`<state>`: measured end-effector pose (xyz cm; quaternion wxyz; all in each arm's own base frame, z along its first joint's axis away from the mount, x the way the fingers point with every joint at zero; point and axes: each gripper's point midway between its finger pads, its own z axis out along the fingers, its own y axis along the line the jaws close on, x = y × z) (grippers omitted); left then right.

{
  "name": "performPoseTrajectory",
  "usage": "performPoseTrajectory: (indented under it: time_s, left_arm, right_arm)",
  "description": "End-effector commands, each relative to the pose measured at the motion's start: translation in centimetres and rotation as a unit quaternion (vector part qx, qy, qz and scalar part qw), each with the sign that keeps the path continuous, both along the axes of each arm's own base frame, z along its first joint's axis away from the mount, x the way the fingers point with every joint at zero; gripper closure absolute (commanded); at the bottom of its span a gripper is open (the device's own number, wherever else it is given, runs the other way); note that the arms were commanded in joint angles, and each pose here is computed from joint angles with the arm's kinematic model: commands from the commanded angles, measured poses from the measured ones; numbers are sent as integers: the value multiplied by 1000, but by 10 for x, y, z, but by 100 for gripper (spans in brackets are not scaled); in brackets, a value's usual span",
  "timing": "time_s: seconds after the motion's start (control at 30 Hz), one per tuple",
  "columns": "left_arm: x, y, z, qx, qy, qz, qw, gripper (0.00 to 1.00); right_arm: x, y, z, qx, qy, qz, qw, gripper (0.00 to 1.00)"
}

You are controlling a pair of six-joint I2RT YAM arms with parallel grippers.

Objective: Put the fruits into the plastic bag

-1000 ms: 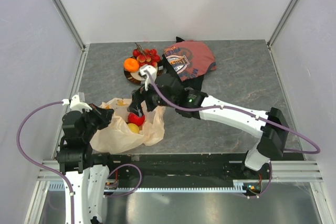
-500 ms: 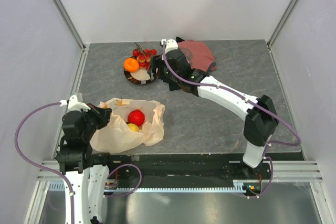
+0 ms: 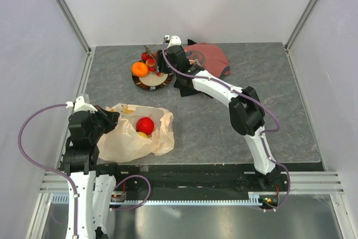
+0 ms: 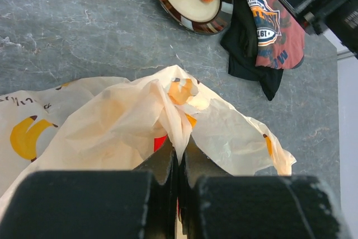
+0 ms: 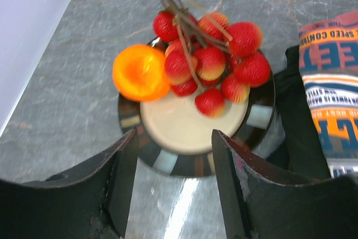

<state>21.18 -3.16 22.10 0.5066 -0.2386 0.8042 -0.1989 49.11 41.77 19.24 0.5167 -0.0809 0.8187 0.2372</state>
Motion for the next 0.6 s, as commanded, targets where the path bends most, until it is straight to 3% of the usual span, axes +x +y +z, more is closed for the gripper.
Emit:
performPoseTrajectory:
  time_s: [0.0, 0.23, 0.57]
  left_arm:
    - [8, -8, -11, -23, -3, -15, 1000, 98]
    - [21, -2, -25, -9, 11, -8, 1000, 98]
    - [43, 0, -46, 0, 52, -19, 998, 98]
  right_arm:
    - [38, 13, 0, 40, -36, 5, 999, 38]
    - [81, 23, -5, 123, -63, 7, 990, 43]
    - [94, 33, -18, 178, -57, 20, 982, 44]
